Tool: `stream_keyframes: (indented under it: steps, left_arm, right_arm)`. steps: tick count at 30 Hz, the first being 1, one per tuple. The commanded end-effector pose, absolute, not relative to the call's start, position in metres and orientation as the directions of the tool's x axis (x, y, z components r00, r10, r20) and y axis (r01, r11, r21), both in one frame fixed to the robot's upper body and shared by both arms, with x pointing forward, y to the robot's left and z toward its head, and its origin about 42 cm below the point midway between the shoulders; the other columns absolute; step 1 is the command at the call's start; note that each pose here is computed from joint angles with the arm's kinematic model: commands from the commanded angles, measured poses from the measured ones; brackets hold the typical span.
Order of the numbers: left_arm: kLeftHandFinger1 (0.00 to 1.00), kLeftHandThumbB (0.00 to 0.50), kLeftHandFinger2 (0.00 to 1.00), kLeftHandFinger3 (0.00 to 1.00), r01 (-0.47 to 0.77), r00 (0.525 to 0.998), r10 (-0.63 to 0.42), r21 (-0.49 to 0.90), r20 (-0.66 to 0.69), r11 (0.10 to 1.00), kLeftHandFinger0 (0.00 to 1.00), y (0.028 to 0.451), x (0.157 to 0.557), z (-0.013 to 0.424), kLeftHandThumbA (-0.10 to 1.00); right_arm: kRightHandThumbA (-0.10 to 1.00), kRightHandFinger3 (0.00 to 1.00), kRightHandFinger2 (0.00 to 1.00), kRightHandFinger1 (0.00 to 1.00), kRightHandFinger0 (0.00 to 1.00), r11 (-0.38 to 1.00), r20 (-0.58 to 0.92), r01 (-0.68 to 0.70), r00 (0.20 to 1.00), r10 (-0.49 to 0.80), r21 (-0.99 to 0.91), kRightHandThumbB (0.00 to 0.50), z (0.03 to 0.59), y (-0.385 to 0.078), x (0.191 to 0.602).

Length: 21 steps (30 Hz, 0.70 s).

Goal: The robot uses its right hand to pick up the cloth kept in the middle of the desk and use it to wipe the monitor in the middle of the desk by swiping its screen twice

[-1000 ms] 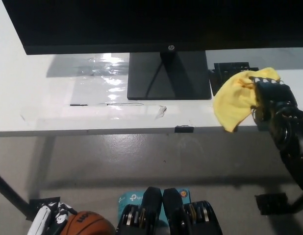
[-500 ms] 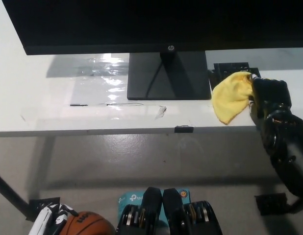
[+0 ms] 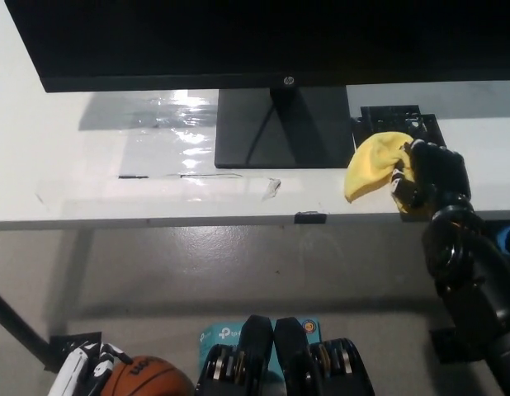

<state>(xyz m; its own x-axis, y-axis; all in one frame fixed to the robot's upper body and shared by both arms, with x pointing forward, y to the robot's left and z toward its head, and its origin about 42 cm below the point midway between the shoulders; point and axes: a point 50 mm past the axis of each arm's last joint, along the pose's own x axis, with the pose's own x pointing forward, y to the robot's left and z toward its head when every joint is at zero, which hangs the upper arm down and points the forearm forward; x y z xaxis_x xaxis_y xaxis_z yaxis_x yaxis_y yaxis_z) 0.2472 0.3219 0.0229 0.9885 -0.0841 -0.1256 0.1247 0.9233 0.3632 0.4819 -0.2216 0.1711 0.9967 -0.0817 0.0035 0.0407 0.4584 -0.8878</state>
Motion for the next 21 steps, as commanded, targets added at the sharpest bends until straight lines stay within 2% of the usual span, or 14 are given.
stream_keyframes:
  steps: [1,3,4,5,6,7,8,9,12,14,15,17,21]
  left_arm:
    - [0.0,0.5,0.0,0.04,0.132,0.99,-0.105,0.375,-0.091,0.917,0.0,0.329,0.248,0.03,0.79]
    - [0.0,0.5,0.0,0.04,0.128,0.99,-0.099,0.363,-0.097,0.923,0.0,0.329,0.247,0.029,0.77]
    - [0.0,0.5,0.0,0.04,0.129,0.99,-0.099,0.362,-0.099,0.923,0.0,0.329,0.246,0.029,0.78]
    - [0.0,0.5,0.0,0.04,0.129,0.99,-0.099,0.36,-0.1,0.924,0.0,0.329,0.245,0.028,0.78]
    - [0.0,0.5,0.0,0.04,0.127,0.99,-0.094,0.377,-0.105,0.918,0.0,0.329,0.245,0.029,0.8]
    - [0.0,0.5,0.0,0.04,0.125,0.99,-0.092,0.375,-0.104,0.919,0.0,0.328,0.245,0.029,0.8]
    - [0.0,0.5,0.0,0.04,0.125,0.99,-0.093,0.371,-0.105,0.92,0.0,0.328,0.245,0.028,0.79]
    - [0.0,0.5,0.0,0.04,0.123,0.991,-0.094,0.366,-0.097,0.922,0.0,0.328,0.245,0.028,0.78]
    - [0.0,0.5,0.0,0.04,0.116,0.992,-0.086,0.365,-0.096,0.924,0.0,0.33,0.245,0.026,0.78]
    - [0.0,0.5,0.0,0.04,0.113,0.992,-0.086,0.372,-0.089,0.921,0.0,0.33,0.244,0.026,0.79]
    - [0.0,0.5,0.0,0.05,0.115,0.992,-0.088,0.37,-0.088,0.922,0.0,0.33,0.244,0.026,0.8]
    - [0.0,0.5,0.0,0.03,0.112,0.993,-0.089,0.357,-0.08,0.927,0.0,0.33,0.241,0.024,0.78]
    - [0.0,0.5,0.0,0.02,0.111,0.992,-0.084,0.348,-0.092,0.931,0.0,0.331,0.239,0.022,0.78]
  right_arm:
    - [-0.1,0.26,0.38,0.05,0.0,0.664,0.043,0.131,0.988,-0.148,-0.736,0.031,0.168,-0.227,0.479]
    - [-0.1,0.28,0.43,0.09,0.0,0.745,-0.02,0.143,0.978,-0.206,-0.651,0.041,0.166,-0.231,0.477]
    - [-0.1,0.2,0.34,0.01,0.0,0.759,-0.028,0.147,0.977,-0.213,-0.634,0.04,0.165,-0.232,0.476]
    - [-0.1,0.17,0.32,0.0,0.0,0.76,-0.029,0.147,0.977,-0.213,-0.633,0.038,0.165,-0.232,0.476]
    - [-0.1,0.37,0.28,0.0,0.0,0.804,-0.051,0.175,0.968,-0.247,-0.569,0.037,0.166,-0.234,0.474]
    - [-0.1,0.33,0.23,0.0,0.0,0.824,-0.046,0.191,0.966,-0.254,-0.533,0.031,0.166,-0.235,0.473]
    - [-0.1,0.23,0.04,0.0,0.0,0.846,-0.063,0.19,0.965,-0.254,-0.498,0.0,0.167,-0.237,0.472]
    - [-0.1,0.22,0.01,0.0,0.0,0.875,-0.063,0.208,0.963,-0.26,-0.437,0.0,0.173,-0.241,0.469]
    - [-0.1,0.1,0.0,0.0,0.0,0.931,-0.056,0.262,0.957,-0.285,-0.255,0.0,0.19,-0.248,0.466]
    - [-0.1,0.15,0.0,0.0,0.0,0.934,-0.027,0.294,0.952,-0.306,-0.205,0.0,0.202,-0.251,0.464]
    - [-0.1,0.22,0.01,0.0,0.0,0.935,-0.04,0.319,0.944,-0.328,-0.156,0.0,0.208,-0.254,0.463]
    - [-0.1,0.15,0.0,0.0,0.0,0.936,-0.043,0.351,0.936,-0.351,-0.006,0.0,0.22,-0.258,0.459]
    - [-0.1,0.15,0.0,0.0,0.0,0.917,-0.001,0.372,0.927,-0.376,0.144,0.0,0.246,-0.267,0.458]
